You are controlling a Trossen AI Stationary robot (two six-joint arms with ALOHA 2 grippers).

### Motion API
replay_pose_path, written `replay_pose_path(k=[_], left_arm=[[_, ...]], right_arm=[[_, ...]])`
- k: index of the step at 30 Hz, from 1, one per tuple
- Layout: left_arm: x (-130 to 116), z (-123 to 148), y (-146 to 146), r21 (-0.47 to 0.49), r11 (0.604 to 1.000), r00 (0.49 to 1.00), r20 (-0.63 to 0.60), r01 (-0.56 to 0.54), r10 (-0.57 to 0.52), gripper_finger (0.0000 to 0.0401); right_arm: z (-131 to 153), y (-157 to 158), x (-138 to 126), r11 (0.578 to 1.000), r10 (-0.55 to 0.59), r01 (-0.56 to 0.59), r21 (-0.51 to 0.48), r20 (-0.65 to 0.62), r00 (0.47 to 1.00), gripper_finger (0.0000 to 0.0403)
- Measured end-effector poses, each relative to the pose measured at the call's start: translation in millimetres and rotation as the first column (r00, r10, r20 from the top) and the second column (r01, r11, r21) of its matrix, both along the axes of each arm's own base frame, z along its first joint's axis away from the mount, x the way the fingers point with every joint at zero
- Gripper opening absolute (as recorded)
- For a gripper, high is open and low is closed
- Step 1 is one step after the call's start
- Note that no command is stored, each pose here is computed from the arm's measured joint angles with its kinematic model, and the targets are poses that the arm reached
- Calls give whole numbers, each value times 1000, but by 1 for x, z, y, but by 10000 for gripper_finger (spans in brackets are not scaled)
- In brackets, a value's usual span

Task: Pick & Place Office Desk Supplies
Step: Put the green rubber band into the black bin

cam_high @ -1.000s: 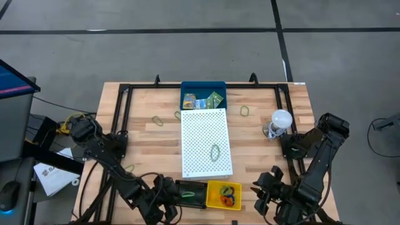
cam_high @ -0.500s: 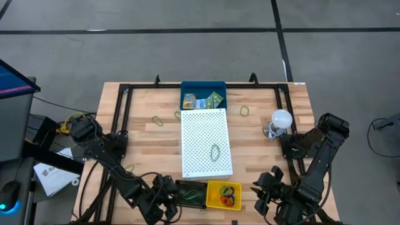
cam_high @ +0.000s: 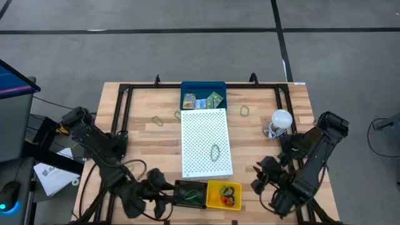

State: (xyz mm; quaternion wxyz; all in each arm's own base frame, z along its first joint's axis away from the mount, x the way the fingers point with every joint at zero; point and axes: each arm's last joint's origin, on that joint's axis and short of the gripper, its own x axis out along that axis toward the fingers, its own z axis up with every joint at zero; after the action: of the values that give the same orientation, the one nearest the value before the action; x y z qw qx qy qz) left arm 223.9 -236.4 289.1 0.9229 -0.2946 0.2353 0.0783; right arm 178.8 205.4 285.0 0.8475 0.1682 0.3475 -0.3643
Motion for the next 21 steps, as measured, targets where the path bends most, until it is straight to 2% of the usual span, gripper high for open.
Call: replay_pose_path(k=[4, 9, 14, 17, 21], left_arm=[[-8, 24, 14, 58, 997, 995, 95, -44, 38, 198], [-12, 46, 36, 149, 986, 987, 154, -68, 45, 198], [-11, 62, 61, 250, 965, 984, 171, -83, 41, 199], [-14, 70, 79, 304, 947, 985, 165, -103, 54, 198], [-23, 79, 103, 343, 925, 981, 158, -162, 114, 199]], right_arm=[[11, -30, 21, 999, -28, 27, -39, -16, 999, 98], [32, -91, 57, 998, -21, 18, -59, -42, 999, 98], [44, -171, 93, 998, 70, -68, 16, -122, 990, 98], [42, -228, 95, 997, 35, -21, 75, -196, 980, 98], [38, -297, 83, 987, -97, 126, 105, -241, 966, 98]])
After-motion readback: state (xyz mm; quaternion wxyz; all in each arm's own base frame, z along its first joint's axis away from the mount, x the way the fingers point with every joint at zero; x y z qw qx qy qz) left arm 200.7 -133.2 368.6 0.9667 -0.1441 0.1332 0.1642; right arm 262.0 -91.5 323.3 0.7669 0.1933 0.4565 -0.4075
